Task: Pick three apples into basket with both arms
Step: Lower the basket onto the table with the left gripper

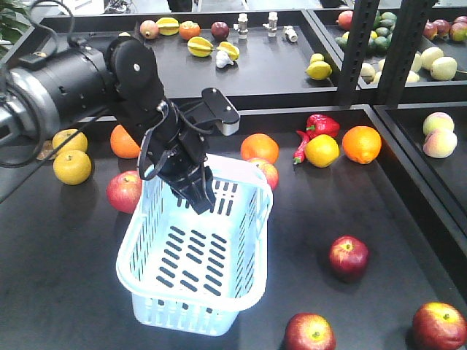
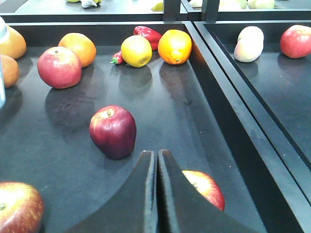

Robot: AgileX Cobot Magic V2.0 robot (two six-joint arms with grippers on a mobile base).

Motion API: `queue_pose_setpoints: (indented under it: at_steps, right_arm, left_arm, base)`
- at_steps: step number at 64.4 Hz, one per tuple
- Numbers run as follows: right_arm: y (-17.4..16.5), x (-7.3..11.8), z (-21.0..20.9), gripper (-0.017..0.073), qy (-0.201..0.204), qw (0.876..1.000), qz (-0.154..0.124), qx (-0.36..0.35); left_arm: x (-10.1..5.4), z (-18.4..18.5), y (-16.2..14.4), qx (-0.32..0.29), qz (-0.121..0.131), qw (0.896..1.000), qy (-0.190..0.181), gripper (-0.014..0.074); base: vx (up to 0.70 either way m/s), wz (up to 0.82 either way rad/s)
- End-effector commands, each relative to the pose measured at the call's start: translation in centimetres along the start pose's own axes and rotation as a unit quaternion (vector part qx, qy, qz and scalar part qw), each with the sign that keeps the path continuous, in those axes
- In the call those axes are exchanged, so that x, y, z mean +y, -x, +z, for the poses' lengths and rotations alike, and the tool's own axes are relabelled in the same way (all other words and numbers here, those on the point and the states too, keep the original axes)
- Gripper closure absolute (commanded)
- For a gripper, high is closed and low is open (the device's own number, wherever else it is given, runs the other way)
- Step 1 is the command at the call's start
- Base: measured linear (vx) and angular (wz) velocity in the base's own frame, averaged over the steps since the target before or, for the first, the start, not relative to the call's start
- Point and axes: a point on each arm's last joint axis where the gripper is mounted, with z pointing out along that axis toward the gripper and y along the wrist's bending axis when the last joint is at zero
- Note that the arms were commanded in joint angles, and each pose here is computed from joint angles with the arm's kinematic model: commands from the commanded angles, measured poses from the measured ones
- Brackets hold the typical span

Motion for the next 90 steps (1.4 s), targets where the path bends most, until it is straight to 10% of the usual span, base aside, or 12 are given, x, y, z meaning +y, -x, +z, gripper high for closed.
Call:
queue_pose_setpoints:
  at_steps: [1, 29, 63, 90]
  right_arm:
    - [0.6, 0.0, 0.1, 0.0564, 0.0, 1.0, -0.007, -0.027]
    - [0.6, 0.0, 0.1, 0.0564, 0.0, 1.0, -0.007, -0.027]
    - [0.6, 0.0, 0.1, 0.0564, 0.0, 1.0, -0.007, -0.029]
    - [0.6, 0.0, 0.1, 0.0564, 0.0, 1.0, -0.007, -0.028]
  left_arm:
    - [-0.8, -2.6, 0.6, -0.036, 0.004, 0.999, 0.007, 0.059]
    - [-0.5, -1.9, 0.4, -0.015, 0.003, 1.0, 0.007, 0.0476]
    - [-0.6, -1.9, 0.4, -0.016, -0.062, 0.998, 0.005, -0.0045]
    - [-4.0, -9.0, 0.4, -0.091, -0.03, 0.995, 0.036, -0.0006]
  base:
    - [0.0, 0.0]
    - [0.0, 0.0]
    - [0.0, 0.0]
    - [0.0, 0.0]
